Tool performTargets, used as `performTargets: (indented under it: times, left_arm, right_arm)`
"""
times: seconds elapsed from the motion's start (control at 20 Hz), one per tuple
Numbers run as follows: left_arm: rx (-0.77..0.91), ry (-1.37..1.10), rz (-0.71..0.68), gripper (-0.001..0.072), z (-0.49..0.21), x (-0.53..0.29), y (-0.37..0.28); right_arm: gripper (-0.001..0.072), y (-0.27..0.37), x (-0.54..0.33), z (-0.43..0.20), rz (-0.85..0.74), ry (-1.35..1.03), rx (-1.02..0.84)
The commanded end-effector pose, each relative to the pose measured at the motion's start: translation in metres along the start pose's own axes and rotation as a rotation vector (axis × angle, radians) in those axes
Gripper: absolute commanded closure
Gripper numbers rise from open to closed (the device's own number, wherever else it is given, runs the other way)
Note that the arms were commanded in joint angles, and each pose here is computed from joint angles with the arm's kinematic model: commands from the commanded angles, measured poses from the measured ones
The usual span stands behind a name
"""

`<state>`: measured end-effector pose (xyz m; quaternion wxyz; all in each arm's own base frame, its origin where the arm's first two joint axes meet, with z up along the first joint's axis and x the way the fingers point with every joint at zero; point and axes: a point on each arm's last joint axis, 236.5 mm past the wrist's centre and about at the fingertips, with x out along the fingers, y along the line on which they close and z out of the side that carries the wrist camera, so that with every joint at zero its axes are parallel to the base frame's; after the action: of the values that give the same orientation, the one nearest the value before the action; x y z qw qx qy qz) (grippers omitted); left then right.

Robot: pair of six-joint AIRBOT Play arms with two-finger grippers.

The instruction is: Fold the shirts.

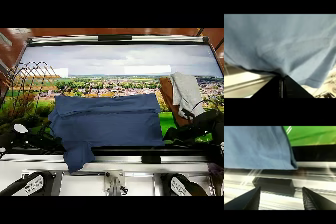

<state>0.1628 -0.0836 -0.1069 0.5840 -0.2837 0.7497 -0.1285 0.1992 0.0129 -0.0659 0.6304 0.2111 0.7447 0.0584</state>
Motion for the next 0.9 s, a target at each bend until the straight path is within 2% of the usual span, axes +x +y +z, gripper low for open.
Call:
performTargets:
  times: [0.0, 0.2, 0.35, 0.4, 0.6, 0.65, 0.7, 0.75, 0.85]
  left_arm:
    - [0.018, 0.007, -0.012, 0.0671, -0.005, -0.003, -0.006]
    - [0.044, -0.026, -0.01, 0.0671, -0.004, -0.011, -0.011]
    - [0.063, -0.057, -0.006, 0.0671, 0.003, -0.018, -0.014]
    - [0.068, -0.064, -0.005, 0.0671, 0.006, -0.021, -0.015]
    - [0.091, -0.082, -0.004, 0.0671, 0.013, -0.031, -0.022]
    - [0.097, -0.091, -0.003, 0.0671, 0.016, -0.034, -0.023]
    - [0.104, -0.105, -0.001, 0.0672, 0.02, -0.038, -0.025]
    - [0.115, -0.122, 0.001, 0.0671, 0.025, -0.044, -0.028]
    - [0.181, -0.18, 0.011, 0.0671, 0.042, -0.064, -0.038]
  right_arm:
    - [0.0077, 0.001, 0.019, -0.003, 0.028, -0.01, 0.025]
    - [0.0077, -0.017, 0.021, 0.015, -0.038, -0.082, 0.074]
    - [0.0078, -0.014, 0.032, 0.015, -0.006, -0.041, 0.113]
    - [0.0106, -0.011, 0.037, 0.016, 0.017, -0.027, 0.126]
    - [0.0112, 0.003, 0.057, 0.021, -0.005, -0.006, 0.08]
    - [0.025, 0.009, 0.062, 0.025, -0.019, -0.017, 0.053]
    - [0.0481, 0.014, 0.064, 0.028, -0.031, -0.029, 0.029]
    - [0.0624, 0.021, 0.063, 0.033, -0.035, -0.044, 0.002]
    - [0.0631, 0.034, 0.047, 0.051, -0.046, -0.103, -0.07]
